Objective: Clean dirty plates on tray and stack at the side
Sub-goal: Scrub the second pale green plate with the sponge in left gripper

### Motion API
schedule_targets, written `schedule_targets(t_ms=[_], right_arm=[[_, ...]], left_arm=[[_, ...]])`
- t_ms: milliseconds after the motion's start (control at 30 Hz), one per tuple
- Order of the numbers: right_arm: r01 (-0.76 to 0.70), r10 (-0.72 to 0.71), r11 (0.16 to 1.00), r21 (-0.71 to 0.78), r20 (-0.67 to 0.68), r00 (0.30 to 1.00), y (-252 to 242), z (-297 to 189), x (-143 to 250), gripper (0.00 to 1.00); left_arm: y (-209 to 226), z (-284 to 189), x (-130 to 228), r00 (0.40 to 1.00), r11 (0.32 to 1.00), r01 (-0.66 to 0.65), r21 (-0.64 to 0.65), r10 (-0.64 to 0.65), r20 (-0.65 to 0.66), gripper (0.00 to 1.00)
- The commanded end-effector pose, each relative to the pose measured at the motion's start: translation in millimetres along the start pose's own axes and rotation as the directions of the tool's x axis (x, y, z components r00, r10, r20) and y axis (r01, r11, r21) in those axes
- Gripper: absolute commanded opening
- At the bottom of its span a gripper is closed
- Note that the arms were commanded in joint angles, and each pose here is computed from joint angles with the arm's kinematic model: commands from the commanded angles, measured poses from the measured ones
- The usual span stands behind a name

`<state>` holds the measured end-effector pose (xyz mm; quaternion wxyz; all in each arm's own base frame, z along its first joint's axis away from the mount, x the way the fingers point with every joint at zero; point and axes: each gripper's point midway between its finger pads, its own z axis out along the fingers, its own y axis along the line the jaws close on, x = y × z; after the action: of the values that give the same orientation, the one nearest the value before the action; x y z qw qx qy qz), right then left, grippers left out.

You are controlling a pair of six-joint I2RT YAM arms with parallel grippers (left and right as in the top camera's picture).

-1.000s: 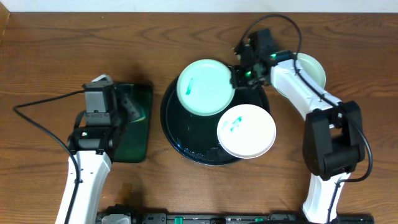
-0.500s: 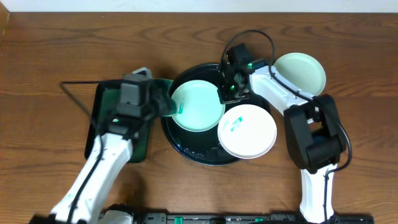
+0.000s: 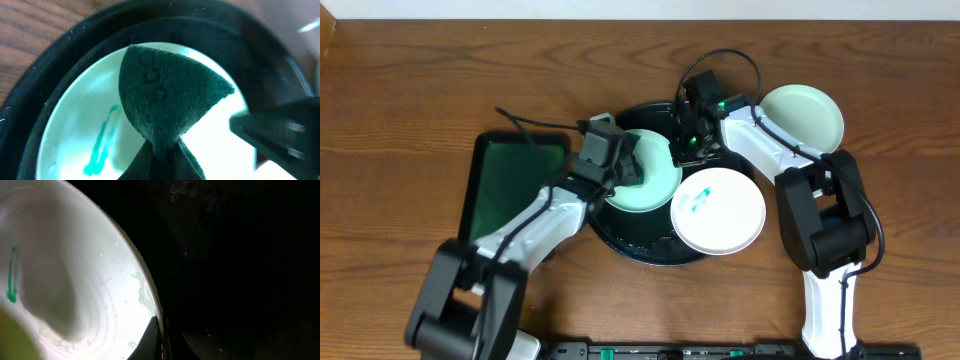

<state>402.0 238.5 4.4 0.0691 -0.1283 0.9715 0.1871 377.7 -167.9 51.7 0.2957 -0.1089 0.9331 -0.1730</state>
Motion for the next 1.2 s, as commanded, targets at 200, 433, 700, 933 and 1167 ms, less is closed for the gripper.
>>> schedule_targets(t_ms=[200,433,700,933,1167], right_arm=[[-0.015,0.019,0.997,0.078,-0.047,0.999,-20,23,12,0.01],[-0.015,0.019,0.997,0.078,-0.049,0.999,-20,23,12,0.01],[-0.013,0.017,0.997,0.078,-0.050,0.999,-19,23,13,0.01],[-0.012,0.016,0.997,0.077,-0.045,0.999,-19,23,11,0.01],[-0.013,0.016,0.997,0.077,-0.047,0.999,-19,23,12,0.01]], left_arm=[[73,8,-1,0.994,0.918,-0.011,-0.396,0.054,0.097,0.08],[90,-11,-17,0.978,0.851,-0.080,-0.520,0.168,0.125,0.07],[4,-1,-13,0.997,0.996,-0.009,-0.085,0.015,0.074,0.08],[-23,21,8,0.995,0.994,0.095,0.052,-0.095,-0.006,0.07],[-3,50,20,0.996,0.996,0.086,-0.009,-0.086,-0.016,0.08]])
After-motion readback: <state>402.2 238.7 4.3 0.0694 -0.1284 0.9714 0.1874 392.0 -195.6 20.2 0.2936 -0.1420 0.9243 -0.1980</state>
